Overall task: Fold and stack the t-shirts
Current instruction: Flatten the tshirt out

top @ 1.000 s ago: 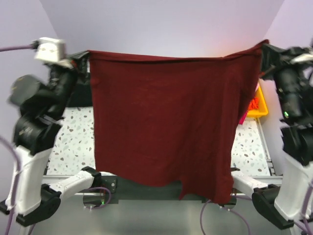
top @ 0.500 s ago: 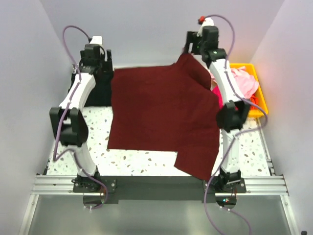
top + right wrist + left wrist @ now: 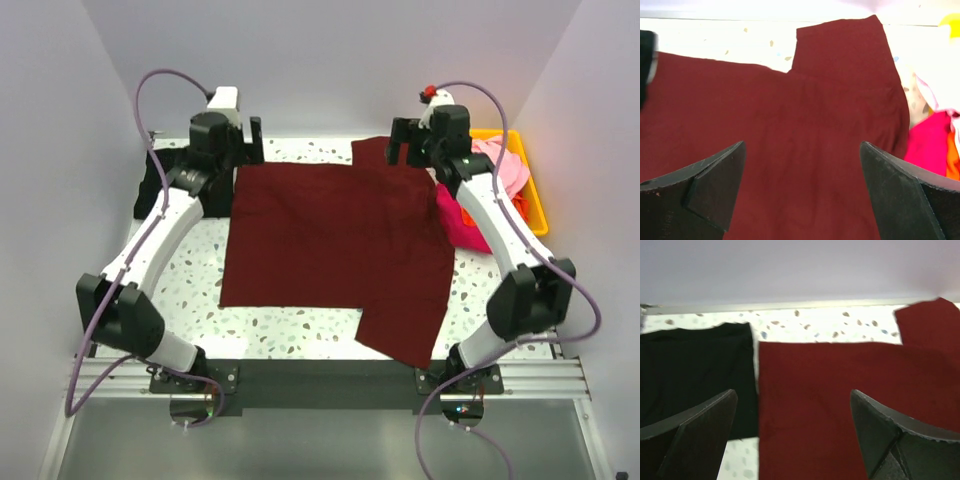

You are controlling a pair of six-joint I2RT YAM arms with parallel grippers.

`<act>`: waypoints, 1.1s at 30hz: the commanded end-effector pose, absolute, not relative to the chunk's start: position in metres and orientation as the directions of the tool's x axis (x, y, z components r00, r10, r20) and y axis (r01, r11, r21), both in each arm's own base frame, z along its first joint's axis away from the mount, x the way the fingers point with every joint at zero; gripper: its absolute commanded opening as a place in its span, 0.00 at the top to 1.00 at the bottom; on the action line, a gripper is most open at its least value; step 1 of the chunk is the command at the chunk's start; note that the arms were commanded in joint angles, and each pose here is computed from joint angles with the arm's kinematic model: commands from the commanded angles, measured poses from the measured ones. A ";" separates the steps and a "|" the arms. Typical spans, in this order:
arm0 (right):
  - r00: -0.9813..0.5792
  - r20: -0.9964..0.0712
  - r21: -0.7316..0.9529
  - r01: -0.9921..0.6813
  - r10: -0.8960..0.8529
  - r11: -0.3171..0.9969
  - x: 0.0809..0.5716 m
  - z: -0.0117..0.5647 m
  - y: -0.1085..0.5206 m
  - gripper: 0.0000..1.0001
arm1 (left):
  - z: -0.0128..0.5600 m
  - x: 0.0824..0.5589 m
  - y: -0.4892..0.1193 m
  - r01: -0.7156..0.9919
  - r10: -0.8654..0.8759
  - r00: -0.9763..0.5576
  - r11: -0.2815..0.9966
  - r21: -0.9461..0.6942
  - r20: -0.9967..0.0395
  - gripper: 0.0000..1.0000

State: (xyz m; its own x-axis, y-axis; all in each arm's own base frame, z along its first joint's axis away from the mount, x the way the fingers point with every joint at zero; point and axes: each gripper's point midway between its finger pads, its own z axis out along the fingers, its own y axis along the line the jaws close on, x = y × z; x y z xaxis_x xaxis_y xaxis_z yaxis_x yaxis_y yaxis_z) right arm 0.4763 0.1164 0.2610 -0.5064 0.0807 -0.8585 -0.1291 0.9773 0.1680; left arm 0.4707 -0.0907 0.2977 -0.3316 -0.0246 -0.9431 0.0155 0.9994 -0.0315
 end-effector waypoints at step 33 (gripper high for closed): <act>-0.755 -0.636 0.326 -0.074 0.161 0.942 0.335 0.131 0.121 0.05 | 0.060 0.264 -0.036 -0.495 -0.434 -0.649 0.865 -0.087 -0.625 0.02</act>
State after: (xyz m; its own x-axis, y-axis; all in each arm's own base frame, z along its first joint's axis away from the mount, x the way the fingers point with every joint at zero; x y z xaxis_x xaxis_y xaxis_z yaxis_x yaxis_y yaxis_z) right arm 0.3443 0.1187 0.1125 -0.7805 0.1367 -0.6101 -0.0674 0.9517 0.2994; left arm 0.2871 -0.0492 0.0665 -0.6966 -0.3251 -0.6396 -0.3616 0.9290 -0.0784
